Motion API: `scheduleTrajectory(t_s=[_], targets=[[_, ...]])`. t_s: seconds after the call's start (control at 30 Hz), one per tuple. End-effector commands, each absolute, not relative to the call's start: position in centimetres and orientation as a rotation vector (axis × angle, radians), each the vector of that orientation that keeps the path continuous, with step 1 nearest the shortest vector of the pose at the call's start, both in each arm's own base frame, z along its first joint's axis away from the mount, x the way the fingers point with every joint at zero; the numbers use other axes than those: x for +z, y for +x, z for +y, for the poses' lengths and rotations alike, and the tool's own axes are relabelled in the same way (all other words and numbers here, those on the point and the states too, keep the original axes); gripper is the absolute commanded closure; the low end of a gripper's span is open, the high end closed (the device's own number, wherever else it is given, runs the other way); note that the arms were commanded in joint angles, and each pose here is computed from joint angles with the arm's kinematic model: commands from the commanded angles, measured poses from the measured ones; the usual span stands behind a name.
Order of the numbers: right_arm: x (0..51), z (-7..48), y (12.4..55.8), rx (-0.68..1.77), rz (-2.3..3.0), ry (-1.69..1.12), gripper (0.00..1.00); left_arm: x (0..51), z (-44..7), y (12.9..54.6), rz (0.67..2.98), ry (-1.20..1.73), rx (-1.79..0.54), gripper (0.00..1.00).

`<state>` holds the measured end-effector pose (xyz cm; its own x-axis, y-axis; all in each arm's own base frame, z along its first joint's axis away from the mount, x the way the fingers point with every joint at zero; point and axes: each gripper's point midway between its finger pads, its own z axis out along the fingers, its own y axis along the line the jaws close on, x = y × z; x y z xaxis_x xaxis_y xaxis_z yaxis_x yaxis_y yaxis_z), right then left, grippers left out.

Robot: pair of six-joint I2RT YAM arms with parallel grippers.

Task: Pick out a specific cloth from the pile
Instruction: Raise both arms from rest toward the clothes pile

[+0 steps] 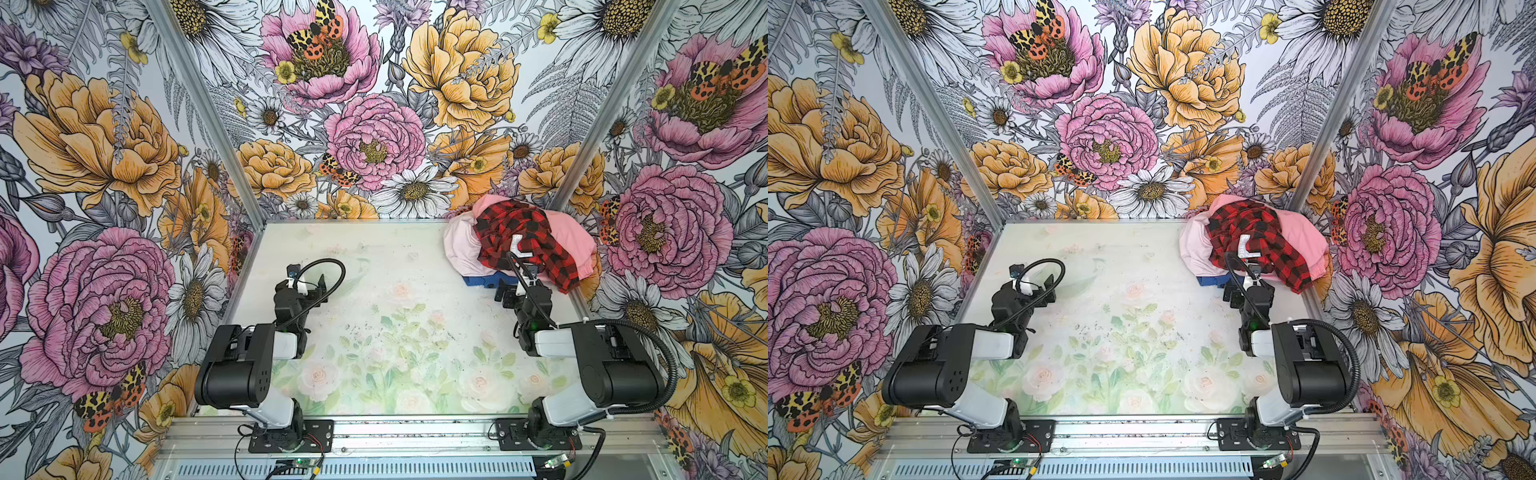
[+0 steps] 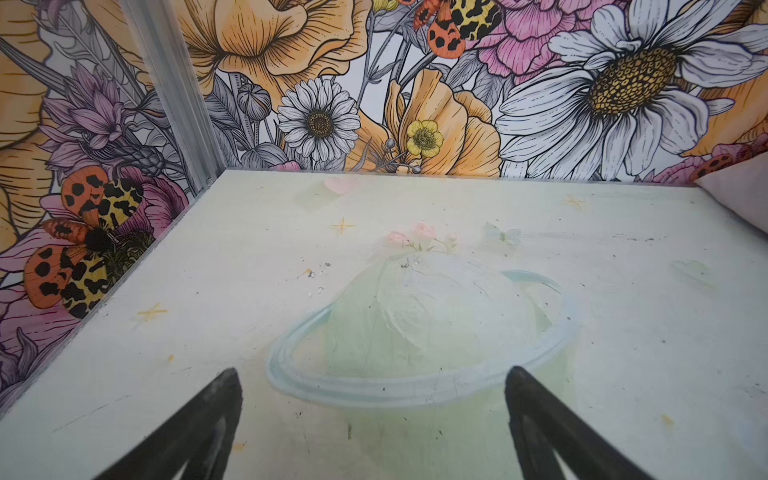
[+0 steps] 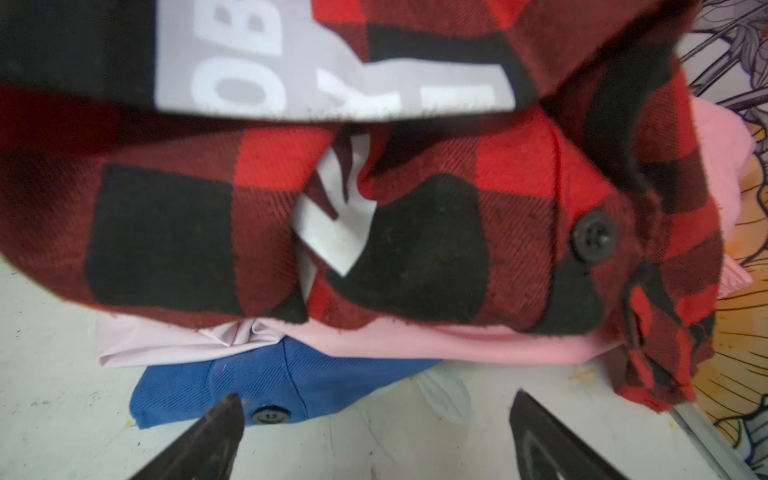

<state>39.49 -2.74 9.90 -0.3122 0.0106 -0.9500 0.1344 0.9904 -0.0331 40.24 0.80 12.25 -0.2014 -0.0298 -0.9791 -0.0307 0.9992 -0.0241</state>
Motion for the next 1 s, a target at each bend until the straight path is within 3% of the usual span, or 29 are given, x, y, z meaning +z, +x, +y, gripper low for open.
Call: scheduleTrajectory(t_s=[0.0,0.7,0.97], targets=[[11.3,-2.4,40.2,-0.115,1.839,0.101,0.0,13.1,0.2,40.3,1.736,-0.017,-0.005,0.01],[11.4,-2.5,40.1,-0.116,1.836,0.101,0.01,13.1,1.1,40.5,1.745,-0.04,-0.081,0.01],[15.6,-2.5,37.2,-0.084,1.82,0.152,0.04,19.0,1.1,39.0,1.739,-0.181,0.118,0.01]])
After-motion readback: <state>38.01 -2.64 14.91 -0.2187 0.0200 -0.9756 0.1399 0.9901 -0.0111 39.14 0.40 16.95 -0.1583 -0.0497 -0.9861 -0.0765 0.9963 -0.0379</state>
